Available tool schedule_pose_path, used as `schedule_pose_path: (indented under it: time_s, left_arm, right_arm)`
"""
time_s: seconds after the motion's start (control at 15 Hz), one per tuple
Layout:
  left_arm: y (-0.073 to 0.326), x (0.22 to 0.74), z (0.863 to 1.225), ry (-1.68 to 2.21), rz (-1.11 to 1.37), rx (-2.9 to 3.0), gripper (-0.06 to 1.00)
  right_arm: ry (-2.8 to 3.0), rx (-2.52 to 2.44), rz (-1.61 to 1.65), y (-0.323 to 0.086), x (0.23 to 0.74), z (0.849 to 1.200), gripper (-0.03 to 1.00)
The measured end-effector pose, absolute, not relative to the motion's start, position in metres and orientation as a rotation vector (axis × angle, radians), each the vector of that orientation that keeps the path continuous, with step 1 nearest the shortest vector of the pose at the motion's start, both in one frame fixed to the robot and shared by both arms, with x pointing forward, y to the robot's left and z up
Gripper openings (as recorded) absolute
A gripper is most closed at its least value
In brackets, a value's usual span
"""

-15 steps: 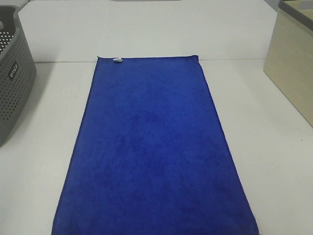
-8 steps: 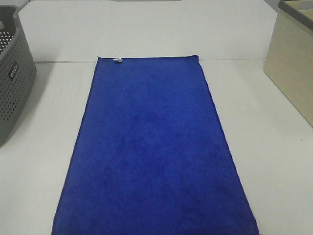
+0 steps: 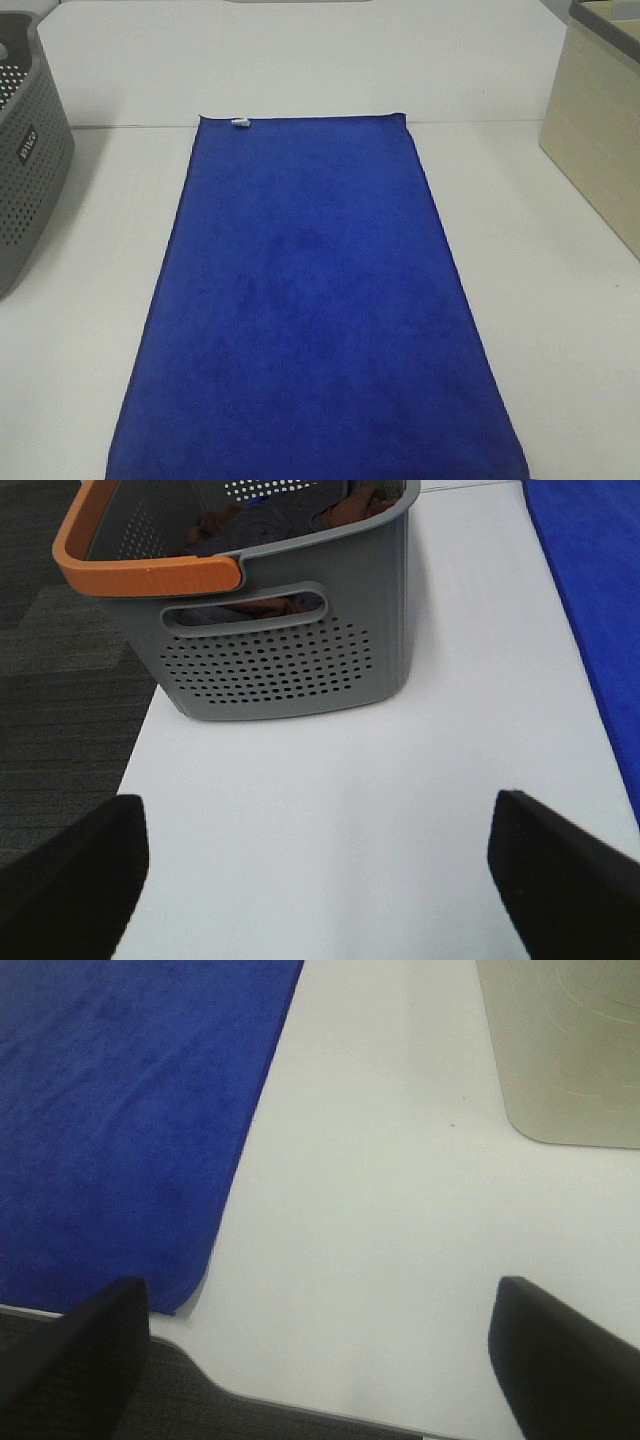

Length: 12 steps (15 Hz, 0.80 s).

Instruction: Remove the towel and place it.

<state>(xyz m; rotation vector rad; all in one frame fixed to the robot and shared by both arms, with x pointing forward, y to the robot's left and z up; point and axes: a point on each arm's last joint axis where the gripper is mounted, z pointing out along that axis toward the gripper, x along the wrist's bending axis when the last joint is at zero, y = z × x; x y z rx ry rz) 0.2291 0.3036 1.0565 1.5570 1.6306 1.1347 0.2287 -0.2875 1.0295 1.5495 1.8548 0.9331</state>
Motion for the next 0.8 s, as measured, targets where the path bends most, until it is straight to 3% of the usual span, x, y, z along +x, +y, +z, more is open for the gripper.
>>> schedule_pose_path:
  time_s: [0.8]
  left_arm:
    - [0.2980,0.2300,1.0563,1.606,1.063,1.539,0.87]
  right_arm:
    - [1.816,1.589,0.924,-0.2860,0.2294,1.0291,0.89]
